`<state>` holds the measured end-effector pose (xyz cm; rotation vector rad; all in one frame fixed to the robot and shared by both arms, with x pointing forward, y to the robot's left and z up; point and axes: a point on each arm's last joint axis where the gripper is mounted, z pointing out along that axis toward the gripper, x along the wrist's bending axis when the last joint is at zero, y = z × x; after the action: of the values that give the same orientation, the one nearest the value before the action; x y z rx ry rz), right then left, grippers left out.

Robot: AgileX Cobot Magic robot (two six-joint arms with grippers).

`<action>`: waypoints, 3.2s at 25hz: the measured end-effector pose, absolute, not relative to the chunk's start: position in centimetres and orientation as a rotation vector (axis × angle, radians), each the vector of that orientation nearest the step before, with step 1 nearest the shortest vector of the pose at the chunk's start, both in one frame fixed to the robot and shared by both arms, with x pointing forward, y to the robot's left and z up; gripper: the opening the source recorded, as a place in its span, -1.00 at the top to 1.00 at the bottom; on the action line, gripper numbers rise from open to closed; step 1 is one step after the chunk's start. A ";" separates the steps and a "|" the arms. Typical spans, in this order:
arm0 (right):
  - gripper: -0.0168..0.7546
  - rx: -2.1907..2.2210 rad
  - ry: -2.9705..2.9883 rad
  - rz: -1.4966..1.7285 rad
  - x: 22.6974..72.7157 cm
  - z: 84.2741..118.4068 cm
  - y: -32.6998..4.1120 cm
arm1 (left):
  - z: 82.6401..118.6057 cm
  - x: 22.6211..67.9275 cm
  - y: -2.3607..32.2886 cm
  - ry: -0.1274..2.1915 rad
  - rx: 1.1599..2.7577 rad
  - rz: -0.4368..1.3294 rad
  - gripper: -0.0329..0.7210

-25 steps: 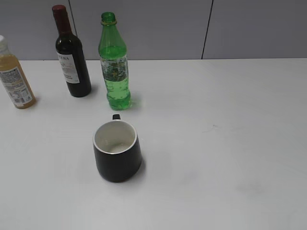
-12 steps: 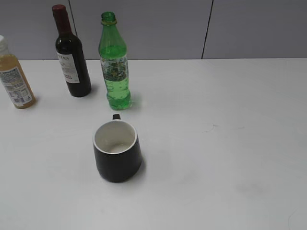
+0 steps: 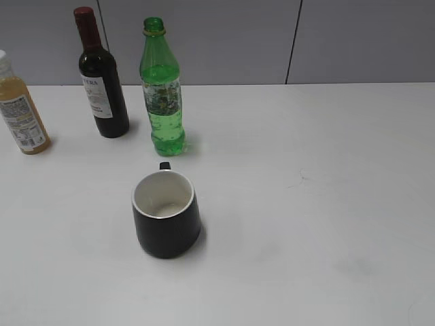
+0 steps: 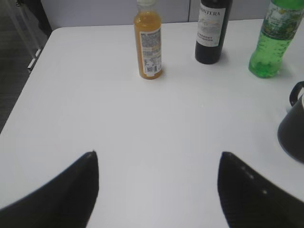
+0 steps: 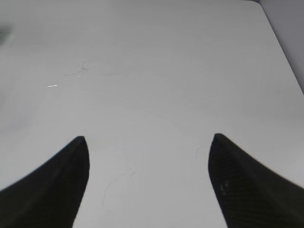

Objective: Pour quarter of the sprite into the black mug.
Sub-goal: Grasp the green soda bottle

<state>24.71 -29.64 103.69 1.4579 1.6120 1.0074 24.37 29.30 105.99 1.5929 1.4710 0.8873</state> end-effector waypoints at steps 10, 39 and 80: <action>-0.58 1.457 1.613 1.007 24.7 103.7 -29.6 | 108.5 29.6 29.1 1.297 1.484 1.006 -0.65; -0.57 1.458 1.612 1.007 24.7 103.7 -29.6 | 99.1 48.8 21.4 1.014 1.412 0.926 -0.65; -0.57 1.457 1.613 1.008 24.7 103.7 -29.6 | 90.2 60.8 14.9 0.956 1.521 0.780 -0.86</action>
<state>24.71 -29.63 103.69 1.4571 1.6129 1.0076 60.76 14.88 90.18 1.5208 0.9556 0.7797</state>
